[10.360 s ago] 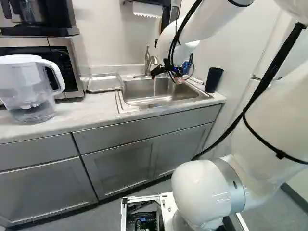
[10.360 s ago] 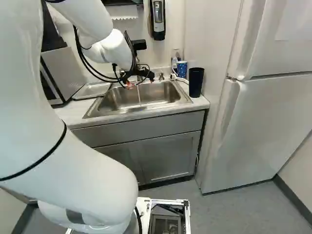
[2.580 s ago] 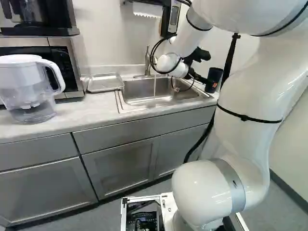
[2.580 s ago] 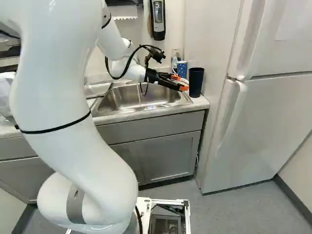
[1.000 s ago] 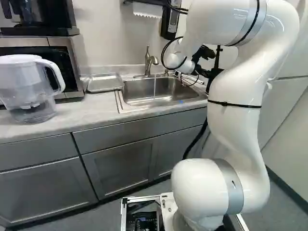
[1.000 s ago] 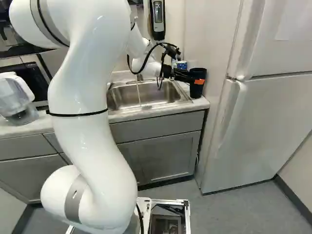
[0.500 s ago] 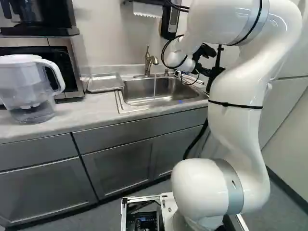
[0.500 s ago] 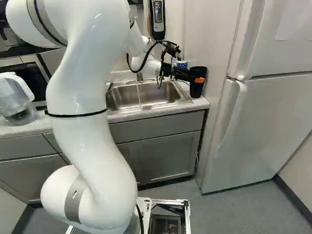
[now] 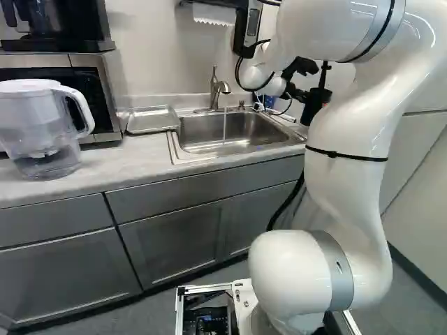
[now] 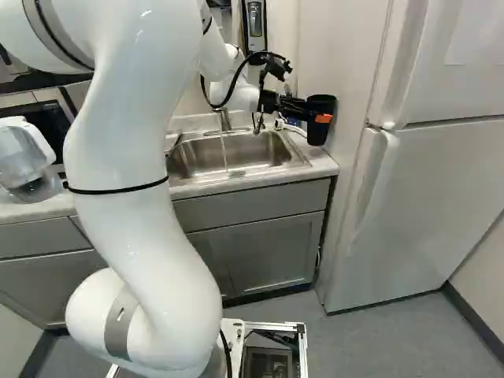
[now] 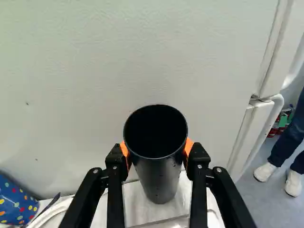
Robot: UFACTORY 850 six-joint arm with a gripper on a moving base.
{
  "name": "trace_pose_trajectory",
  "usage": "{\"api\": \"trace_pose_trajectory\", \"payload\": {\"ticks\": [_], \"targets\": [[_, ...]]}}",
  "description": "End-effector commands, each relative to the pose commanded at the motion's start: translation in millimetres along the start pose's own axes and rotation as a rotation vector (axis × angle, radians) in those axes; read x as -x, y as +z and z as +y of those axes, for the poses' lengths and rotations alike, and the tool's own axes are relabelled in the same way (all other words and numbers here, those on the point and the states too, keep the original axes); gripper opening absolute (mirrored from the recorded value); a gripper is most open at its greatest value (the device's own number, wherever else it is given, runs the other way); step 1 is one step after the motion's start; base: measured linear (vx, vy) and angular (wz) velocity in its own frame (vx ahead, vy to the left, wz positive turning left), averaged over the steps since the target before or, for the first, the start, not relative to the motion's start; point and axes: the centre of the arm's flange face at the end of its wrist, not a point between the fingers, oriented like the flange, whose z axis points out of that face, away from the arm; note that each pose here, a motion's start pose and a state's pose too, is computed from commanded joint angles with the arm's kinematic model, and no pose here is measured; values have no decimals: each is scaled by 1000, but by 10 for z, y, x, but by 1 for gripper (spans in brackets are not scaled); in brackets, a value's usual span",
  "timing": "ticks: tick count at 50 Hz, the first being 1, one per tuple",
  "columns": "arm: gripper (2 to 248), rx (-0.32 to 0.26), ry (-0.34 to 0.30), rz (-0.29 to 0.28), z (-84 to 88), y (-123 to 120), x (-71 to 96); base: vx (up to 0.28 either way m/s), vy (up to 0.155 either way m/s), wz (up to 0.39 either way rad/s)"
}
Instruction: Rinse the cup and place it in the tray
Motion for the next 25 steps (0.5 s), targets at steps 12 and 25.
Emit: {"api": "trace_pose_trajectory", "payload": {"ticks": [12,25], "targets": [[124,-58,16,19,-59,-46,-178,0,0,0],[124,-152,17,55,-152,-102,-377,0,0,0]]}}
